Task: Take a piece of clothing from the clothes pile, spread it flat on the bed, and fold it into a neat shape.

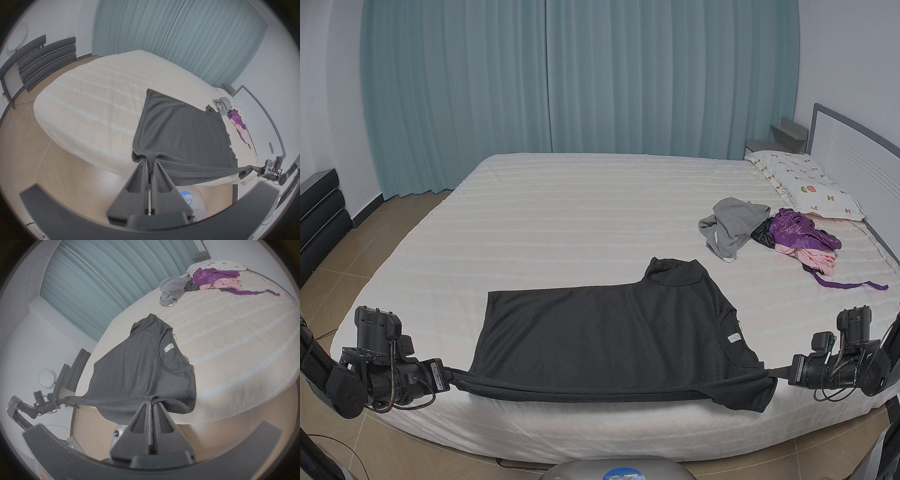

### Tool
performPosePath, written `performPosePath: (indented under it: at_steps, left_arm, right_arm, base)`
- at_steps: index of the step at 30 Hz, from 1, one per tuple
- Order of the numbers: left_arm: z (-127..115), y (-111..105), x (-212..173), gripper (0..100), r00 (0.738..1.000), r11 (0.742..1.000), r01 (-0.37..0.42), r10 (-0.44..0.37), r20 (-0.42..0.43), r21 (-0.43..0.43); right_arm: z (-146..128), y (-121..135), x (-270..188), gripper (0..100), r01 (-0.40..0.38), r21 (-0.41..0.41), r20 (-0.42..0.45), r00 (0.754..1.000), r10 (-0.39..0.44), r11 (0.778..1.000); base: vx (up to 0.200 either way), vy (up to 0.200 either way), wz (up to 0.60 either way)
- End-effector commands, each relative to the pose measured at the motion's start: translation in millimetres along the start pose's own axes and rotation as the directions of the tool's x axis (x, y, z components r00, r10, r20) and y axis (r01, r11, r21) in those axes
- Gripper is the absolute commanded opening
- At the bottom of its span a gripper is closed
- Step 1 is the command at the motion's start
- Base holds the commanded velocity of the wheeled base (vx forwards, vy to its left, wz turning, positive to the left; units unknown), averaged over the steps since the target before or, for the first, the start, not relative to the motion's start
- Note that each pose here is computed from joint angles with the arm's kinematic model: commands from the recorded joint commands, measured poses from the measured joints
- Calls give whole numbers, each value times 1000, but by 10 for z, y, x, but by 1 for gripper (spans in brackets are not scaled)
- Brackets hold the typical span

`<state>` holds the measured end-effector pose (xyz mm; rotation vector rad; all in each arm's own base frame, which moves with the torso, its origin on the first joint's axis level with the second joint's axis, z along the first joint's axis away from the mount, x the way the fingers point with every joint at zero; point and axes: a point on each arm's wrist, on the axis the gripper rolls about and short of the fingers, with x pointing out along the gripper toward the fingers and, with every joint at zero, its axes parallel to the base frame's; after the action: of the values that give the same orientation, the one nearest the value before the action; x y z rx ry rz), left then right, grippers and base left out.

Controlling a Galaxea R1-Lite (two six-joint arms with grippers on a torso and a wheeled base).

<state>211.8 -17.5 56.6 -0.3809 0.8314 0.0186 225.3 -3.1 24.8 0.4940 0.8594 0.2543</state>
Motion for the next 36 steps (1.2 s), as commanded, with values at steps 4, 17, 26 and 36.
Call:
performPosePath:
  at_steps: [4,17,26,36]
  left_arm:
    - [41,-32,-139,0,999,1000,14,-14,31,14]
    - [114,-58,193,0,999,1000,-7,7,-40,2]
    - [191,-68,277,0,999,1000,-15,15,-46,-3]
    - [224,-60,440,0,997,1000,-26,25,-70,-10]
  right_arm:
    - [-16,4,-12,0,0,-1,-2,1000,0,1000]
    - [154,76,93,0,-24,-31,34,999,25,999]
    - [295,60,206,0,-2,-41,67,998,5,999]
    - [420,140,279,0,3,-52,52,999,0,999]
  base:
    - [0,0,0]
    - [0,0,0]
    - [0,0,0]
    - [0,0,0]
